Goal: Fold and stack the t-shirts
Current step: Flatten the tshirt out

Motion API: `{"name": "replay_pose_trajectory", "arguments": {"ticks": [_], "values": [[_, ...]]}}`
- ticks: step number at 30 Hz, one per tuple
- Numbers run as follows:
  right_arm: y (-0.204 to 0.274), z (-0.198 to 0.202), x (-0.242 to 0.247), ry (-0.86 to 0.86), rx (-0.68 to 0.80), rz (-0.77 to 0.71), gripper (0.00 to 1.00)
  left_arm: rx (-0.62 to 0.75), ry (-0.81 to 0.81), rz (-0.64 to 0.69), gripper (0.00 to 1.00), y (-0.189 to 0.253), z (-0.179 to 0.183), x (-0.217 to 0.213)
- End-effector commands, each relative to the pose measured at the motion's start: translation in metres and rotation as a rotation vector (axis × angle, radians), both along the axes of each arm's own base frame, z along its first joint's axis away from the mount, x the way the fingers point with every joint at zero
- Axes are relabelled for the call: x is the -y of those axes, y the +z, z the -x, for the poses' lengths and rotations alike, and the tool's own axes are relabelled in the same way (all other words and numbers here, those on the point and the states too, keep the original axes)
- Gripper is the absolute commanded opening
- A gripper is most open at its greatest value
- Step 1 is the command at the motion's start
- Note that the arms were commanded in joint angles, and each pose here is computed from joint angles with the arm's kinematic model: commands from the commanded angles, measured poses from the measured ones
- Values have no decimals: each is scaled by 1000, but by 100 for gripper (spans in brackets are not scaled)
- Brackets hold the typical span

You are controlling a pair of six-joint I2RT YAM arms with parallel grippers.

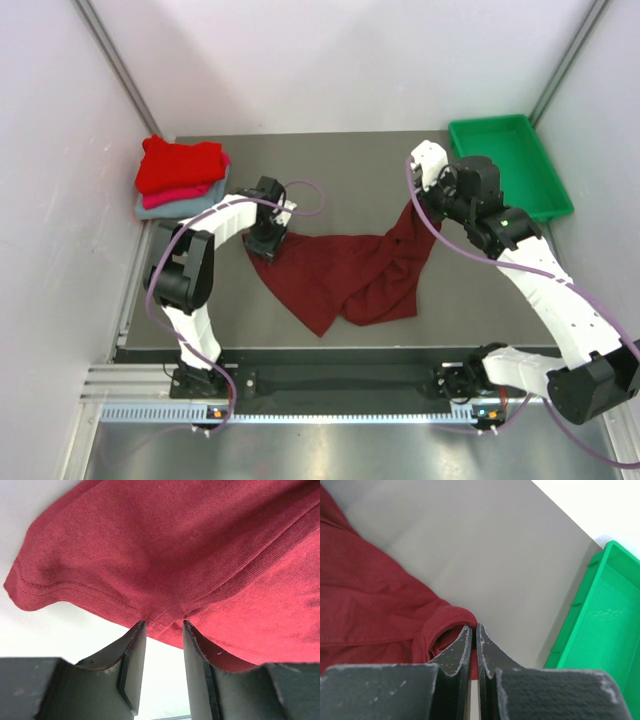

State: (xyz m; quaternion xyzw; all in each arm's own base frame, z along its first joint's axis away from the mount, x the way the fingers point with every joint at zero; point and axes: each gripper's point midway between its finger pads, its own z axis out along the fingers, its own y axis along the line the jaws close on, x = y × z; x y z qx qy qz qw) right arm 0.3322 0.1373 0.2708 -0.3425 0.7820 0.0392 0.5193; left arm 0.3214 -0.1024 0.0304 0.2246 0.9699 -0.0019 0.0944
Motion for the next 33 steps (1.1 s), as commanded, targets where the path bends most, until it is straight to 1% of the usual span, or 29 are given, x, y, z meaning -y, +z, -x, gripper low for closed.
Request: {"name": "replay_pose_trajectory", "arguments": {"ticks": [1,12,16,18,19,20,21,22,25,27,28,29,31,32,33], "values": [[13,-6,-1,-7,46,-34,0,50,11,22,41,12,-9,4],[13,-5,1,-12,49,-32,0,33,15,-15,40,-7,-13,-1],[13,-5,1,-13,50,-33,0,24,18,-16,38,-10,-12,0],[12,-5,2,-14,48,-34,0,22,19,-11,30,-10,-13,1],[12,-5,2,-15,47,-35,0,21,20,-11,24,-10,-12,1],[12,-5,2,-16,49,-36,0,20,20,-9,10,-10,-13,1],[12,-5,3,-16,48,-34,0,16,19,-8,2,-11,-12,1],[12,-5,3,-18,49,-36,0,22,22,-6,0,-9,-13,1],[12,-4,3,-18,47,-39,0,42,20,-11,0,-2,-16,0],[13,-5,3,-19,49,-39,0,84,15,-14,0,11,-25,-2],[11,-4,4,-21,45,-37,0,111,18,-19,0,19,-31,-4],[12,-5,3,-21,47,-38,0,165,19,-4,0,37,-43,-3],[12,-5,3,-20,46,-41,0,214,3,-8,0,59,-54,-4],[12,-5,2,-17,46,-41,0,262,1,0,0,78,-65,-2],[12,-6,2,-17,46,-42,0,262,-10,-7,0,84,-65,-3]]}}
